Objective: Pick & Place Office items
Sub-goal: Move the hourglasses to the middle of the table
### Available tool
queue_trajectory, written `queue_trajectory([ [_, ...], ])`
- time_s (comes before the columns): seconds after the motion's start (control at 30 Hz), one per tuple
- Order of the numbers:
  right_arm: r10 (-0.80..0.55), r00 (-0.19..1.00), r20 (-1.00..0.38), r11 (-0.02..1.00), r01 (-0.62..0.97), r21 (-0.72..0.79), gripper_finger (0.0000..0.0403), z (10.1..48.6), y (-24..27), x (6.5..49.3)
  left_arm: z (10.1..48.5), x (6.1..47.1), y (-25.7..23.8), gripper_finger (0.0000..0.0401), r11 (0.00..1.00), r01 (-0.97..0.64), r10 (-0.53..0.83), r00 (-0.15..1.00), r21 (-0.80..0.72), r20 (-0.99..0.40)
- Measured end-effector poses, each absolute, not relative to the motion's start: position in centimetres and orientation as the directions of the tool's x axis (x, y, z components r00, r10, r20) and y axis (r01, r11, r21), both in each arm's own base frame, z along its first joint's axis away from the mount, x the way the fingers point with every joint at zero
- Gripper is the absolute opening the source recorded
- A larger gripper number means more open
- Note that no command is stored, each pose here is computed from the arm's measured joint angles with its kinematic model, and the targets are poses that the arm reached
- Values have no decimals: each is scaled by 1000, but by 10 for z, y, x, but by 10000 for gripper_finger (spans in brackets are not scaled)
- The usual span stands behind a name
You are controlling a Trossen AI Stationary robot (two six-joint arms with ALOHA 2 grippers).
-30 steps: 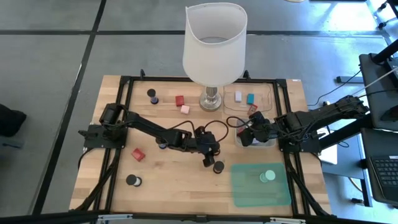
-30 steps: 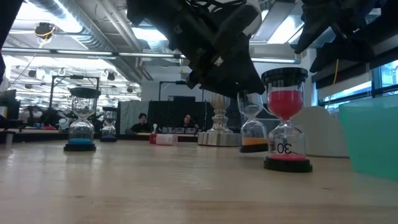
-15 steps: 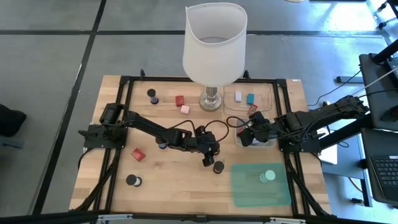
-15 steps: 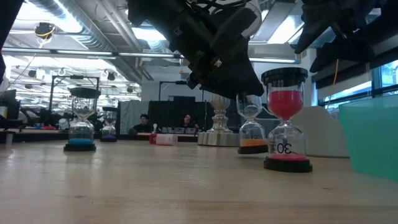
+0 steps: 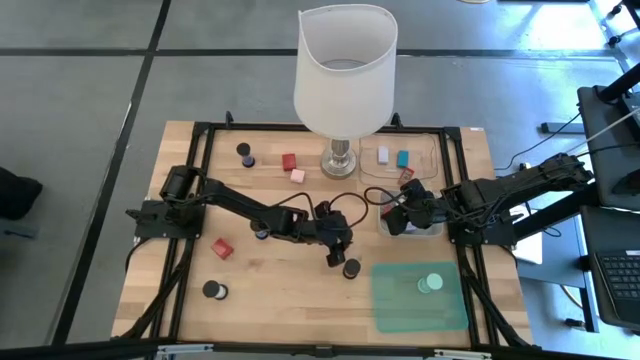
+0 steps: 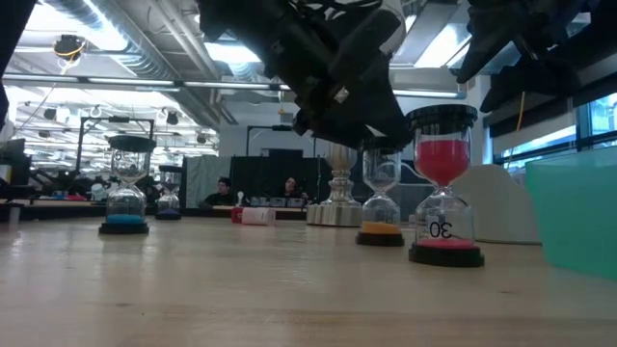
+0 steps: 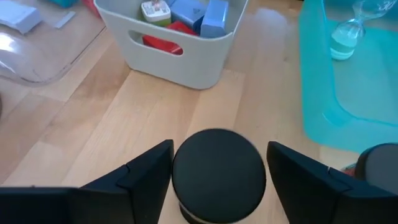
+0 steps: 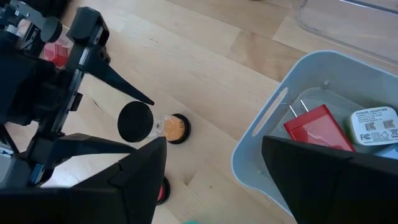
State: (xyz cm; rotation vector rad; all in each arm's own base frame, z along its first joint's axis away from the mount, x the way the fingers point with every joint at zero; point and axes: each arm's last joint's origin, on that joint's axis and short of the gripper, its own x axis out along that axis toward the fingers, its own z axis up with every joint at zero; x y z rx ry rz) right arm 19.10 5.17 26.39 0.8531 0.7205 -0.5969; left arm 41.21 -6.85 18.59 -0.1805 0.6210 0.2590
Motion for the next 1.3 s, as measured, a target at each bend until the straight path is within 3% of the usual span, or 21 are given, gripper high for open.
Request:
queue_trajectory([
  [0.23,-181,618,-765,526,718,456,267,264,52,191,222,403,-67,277,960,-277,213,831,-50,-514],
  [0.43,-180,623,-761,525,715,461,267,264,52,192,270,368,-65,282,950,-311,277,811,22,-516],
  [0.63,-180,624,-761,525,715,462,267,264,52,192,294,305,-59,283,904,-426,328,624,42,-710],
  [0.93,-178,628,-757,524,712,467,267,265,52,192,304,224,-59,281,693,-719,353,262,62,-898],
  [1.3,-178,628,-757,524,712,467,267,265,52,192,294,219,-79,284,655,-749,358,193,98,-914],
])
